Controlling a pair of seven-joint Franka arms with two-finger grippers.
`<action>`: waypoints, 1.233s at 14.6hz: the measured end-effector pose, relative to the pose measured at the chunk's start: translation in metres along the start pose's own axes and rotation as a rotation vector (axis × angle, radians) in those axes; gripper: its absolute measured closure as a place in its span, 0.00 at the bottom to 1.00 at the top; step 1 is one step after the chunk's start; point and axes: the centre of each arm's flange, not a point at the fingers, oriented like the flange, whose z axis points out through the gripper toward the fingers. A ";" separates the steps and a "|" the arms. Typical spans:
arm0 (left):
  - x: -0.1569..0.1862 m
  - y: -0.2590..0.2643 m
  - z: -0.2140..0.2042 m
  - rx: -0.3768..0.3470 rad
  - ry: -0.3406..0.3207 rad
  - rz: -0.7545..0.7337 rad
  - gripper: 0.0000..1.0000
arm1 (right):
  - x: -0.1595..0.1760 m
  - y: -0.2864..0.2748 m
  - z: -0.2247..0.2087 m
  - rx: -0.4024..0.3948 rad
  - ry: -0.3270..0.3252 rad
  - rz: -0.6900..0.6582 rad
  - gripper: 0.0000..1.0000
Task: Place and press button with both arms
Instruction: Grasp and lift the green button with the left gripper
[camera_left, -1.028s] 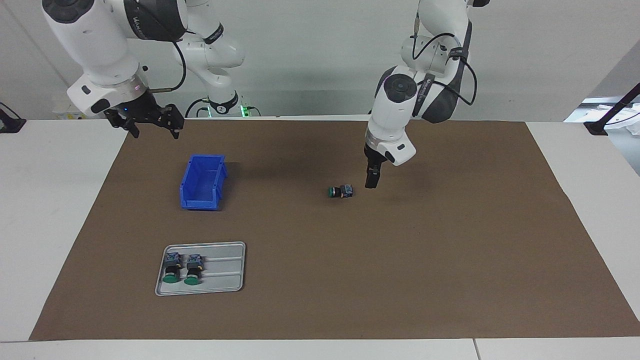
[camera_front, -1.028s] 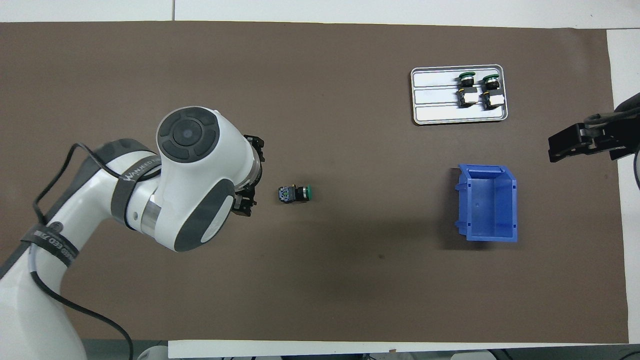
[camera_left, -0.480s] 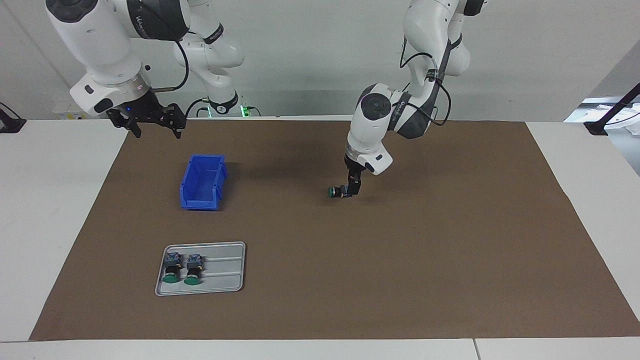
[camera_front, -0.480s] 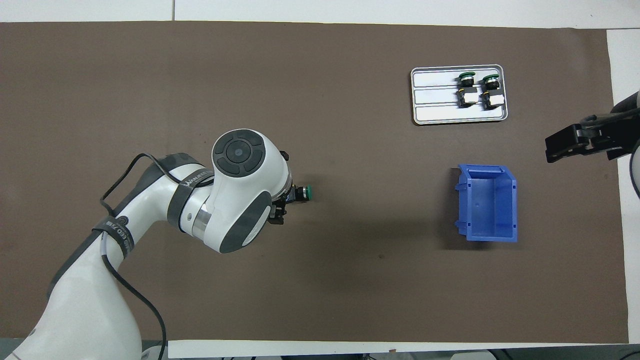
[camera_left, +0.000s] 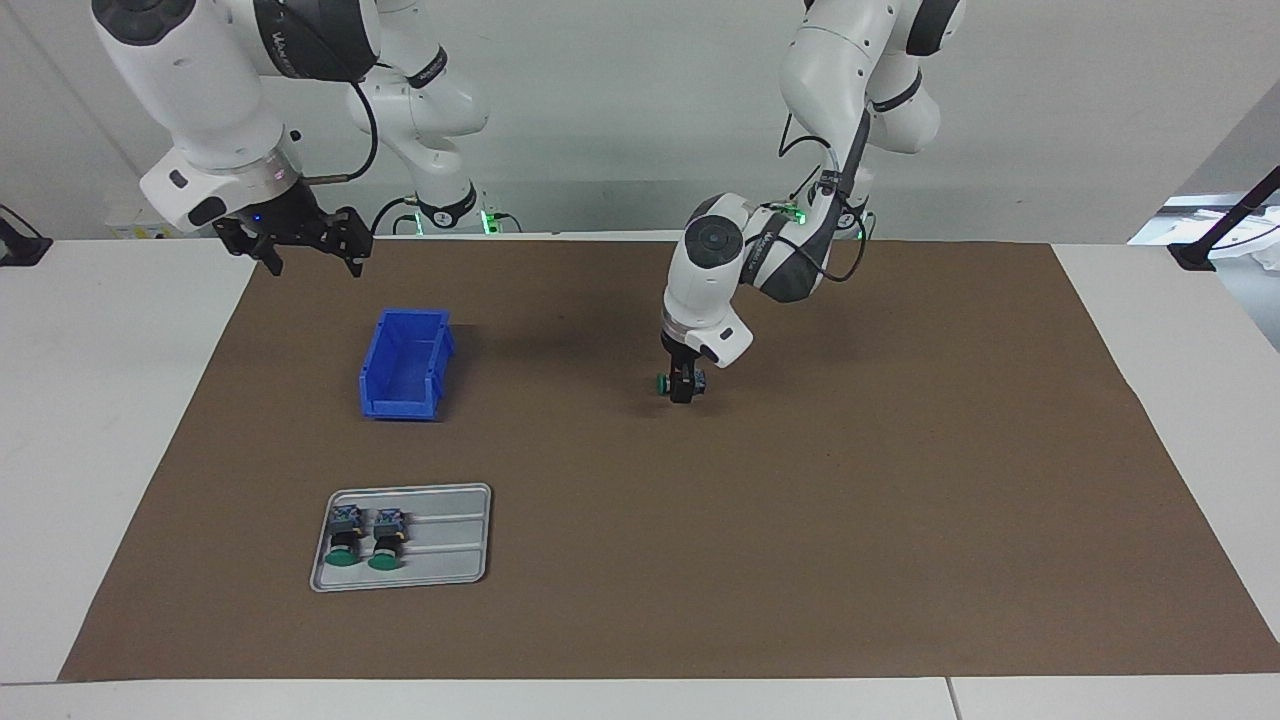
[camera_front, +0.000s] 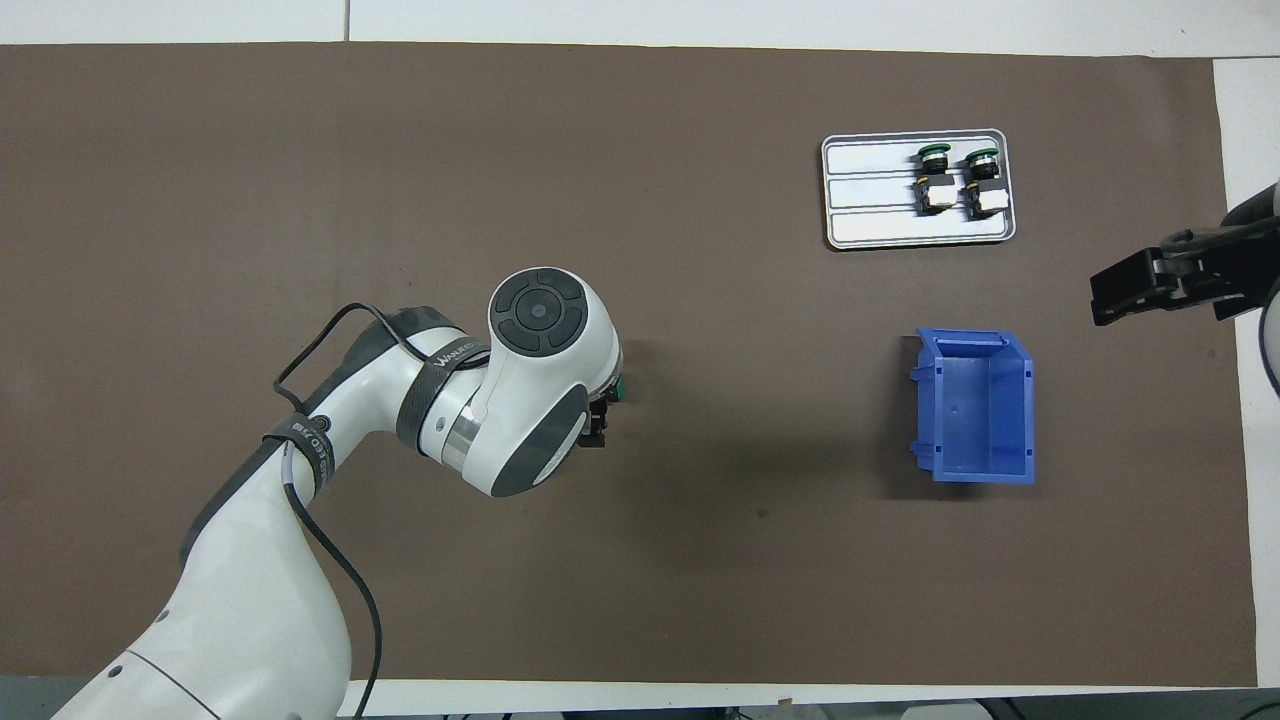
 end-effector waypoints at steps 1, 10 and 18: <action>0.000 0.000 0.005 0.003 0.002 -0.002 0.01 | 0.000 0.000 0.000 0.000 0.000 0.000 0.00; -0.001 0.003 0.012 0.002 0.001 -0.029 0.58 | 0.000 0.000 0.000 0.000 0.000 0.000 0.00; -0.004 0.007 0.004 -0.016 -0.012 -0.041 0.67 | 0.000 0.000 0.000 0.000 0.000 0.000 0.00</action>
